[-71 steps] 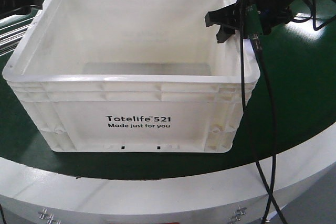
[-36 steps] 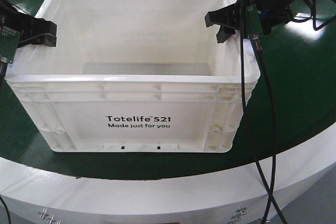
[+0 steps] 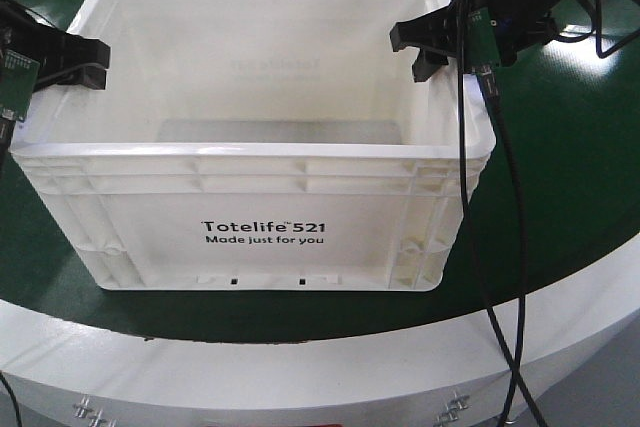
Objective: Place moving items into box and shelve
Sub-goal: 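Lower both grippers onto the tote's side walls and grip them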
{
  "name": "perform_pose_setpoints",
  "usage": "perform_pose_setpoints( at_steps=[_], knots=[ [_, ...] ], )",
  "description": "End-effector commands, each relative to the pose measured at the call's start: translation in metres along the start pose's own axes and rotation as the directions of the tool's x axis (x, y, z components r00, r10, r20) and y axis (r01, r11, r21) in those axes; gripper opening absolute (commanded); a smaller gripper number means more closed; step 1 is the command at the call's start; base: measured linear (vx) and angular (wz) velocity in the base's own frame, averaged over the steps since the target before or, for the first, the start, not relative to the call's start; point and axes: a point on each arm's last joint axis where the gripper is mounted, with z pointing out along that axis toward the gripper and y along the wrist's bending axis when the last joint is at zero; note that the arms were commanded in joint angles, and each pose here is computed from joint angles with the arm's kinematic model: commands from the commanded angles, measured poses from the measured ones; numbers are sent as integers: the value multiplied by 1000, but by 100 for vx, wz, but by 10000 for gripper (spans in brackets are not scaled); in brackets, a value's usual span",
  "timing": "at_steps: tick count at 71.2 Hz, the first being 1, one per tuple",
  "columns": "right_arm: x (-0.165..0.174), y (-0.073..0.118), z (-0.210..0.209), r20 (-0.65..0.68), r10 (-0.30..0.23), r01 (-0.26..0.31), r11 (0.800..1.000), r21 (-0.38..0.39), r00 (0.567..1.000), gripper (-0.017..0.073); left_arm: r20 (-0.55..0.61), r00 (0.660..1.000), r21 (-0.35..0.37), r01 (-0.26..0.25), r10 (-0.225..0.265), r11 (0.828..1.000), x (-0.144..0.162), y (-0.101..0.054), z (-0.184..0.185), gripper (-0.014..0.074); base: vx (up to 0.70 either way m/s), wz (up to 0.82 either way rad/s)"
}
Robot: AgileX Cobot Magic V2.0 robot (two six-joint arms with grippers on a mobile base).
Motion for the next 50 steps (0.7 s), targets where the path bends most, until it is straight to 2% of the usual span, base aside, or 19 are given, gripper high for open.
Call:
perform_pose_setpoints(
  at_steps=[1, 23, 50],
  knots=[
    [-12, 7, -31, 150, 17, -12, 999, -36, 989, -12, 117, 993, 11, -15, 13, 1000, -13, -3, -18, 496, 0, 0],
    [-12, 7, -31, 143, 17, -12, 999, -35, 990, -12, 105, 994, 13, -18, 16, 1000, -25, -4, -18, 496, 0, 0],
    [-11, 6, -26, 120, 17, -13, 999, -33, 993, -12, -42, 999, 17, -8, 8, 1000, -21, -4, 5, 496, 0, 0]
  ],
)
